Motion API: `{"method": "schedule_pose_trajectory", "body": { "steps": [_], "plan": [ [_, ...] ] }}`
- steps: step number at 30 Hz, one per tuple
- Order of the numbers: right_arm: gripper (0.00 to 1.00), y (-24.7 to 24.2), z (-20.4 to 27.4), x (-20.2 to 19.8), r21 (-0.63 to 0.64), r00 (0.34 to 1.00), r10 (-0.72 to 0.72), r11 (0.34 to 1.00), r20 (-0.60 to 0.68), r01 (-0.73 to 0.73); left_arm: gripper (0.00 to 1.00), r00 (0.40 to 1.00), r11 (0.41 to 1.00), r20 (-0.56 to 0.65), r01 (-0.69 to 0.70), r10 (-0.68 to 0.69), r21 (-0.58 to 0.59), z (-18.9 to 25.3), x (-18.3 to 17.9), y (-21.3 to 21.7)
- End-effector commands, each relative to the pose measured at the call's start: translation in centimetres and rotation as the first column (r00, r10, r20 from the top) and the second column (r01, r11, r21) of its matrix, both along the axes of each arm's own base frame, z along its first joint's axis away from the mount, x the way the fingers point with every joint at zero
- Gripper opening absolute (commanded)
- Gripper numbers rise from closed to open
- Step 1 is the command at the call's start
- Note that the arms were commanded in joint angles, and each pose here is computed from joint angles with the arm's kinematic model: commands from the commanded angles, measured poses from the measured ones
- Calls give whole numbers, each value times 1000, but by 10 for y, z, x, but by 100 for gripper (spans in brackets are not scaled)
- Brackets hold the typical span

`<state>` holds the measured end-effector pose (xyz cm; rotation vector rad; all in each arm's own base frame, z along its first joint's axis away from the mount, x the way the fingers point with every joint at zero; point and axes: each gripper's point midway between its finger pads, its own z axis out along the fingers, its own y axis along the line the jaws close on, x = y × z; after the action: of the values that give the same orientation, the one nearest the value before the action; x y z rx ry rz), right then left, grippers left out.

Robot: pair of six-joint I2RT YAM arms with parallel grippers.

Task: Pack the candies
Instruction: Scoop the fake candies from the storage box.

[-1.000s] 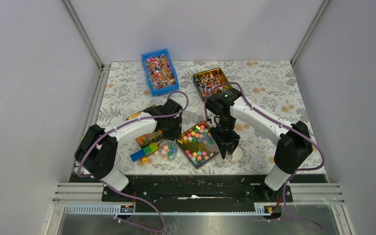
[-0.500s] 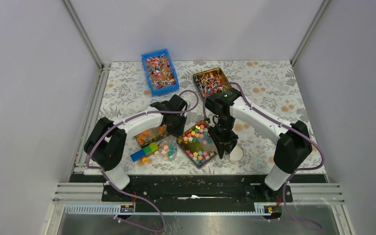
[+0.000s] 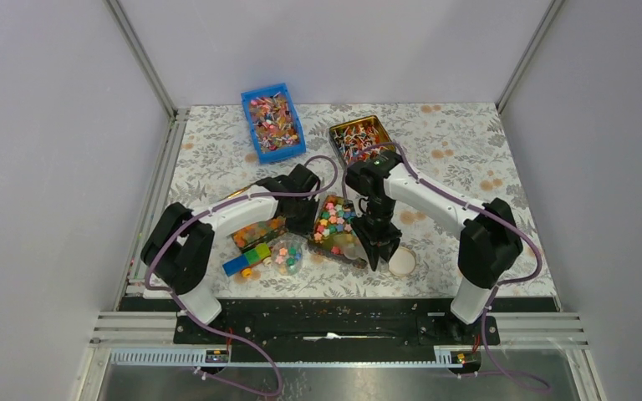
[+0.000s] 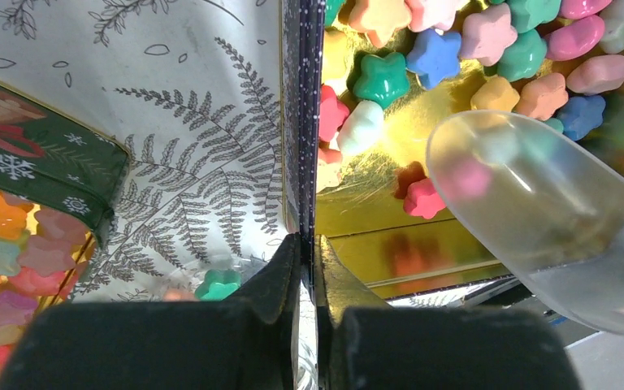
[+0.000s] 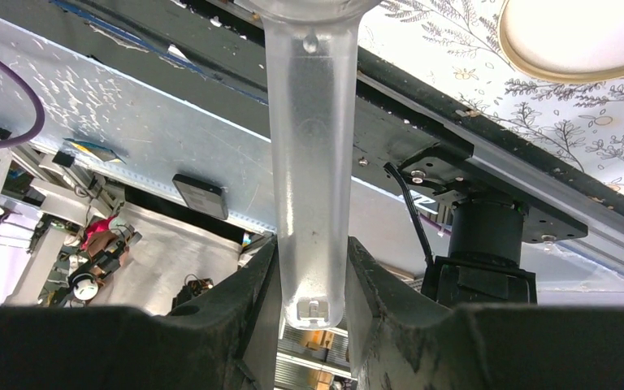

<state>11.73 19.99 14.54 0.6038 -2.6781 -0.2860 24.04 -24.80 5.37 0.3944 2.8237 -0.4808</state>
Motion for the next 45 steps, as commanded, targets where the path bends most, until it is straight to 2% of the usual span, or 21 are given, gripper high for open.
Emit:
{"method": "schedule_pose_trajectory", "body": {
  "steps": [1, 10, 19, 28, 45],
  "plan": [
    [0, 9, 7, 3, 31, 999, 34, 999, -17, -34, 0, 1000, 999, 2, 14, -14, -44, 7, -11, -9],
    [0, 10, 3, 5, 2, 997, 56, 998, -60, -56, 0, 997, 998, 38, 64, -63, -28, 10, -21, -13],
    [0, 12, -3, 4, -18, 995, 45, 999, -91, -47, 0, 997, 998, 50, 52, -51, -26, 16, -23, -13],
    [0, 22, -6, 13, -39, 994, 38, 998, -107, -43, 0, 997, 999, 67, 45, -47, 30, 20, -22, -7],
    [0, 3, -3, -14, -53, 989, 45, 997, -138, -53, 0, 991, 995, 108, 74, -81, 65, 21, -15, -6]
  ]
}}
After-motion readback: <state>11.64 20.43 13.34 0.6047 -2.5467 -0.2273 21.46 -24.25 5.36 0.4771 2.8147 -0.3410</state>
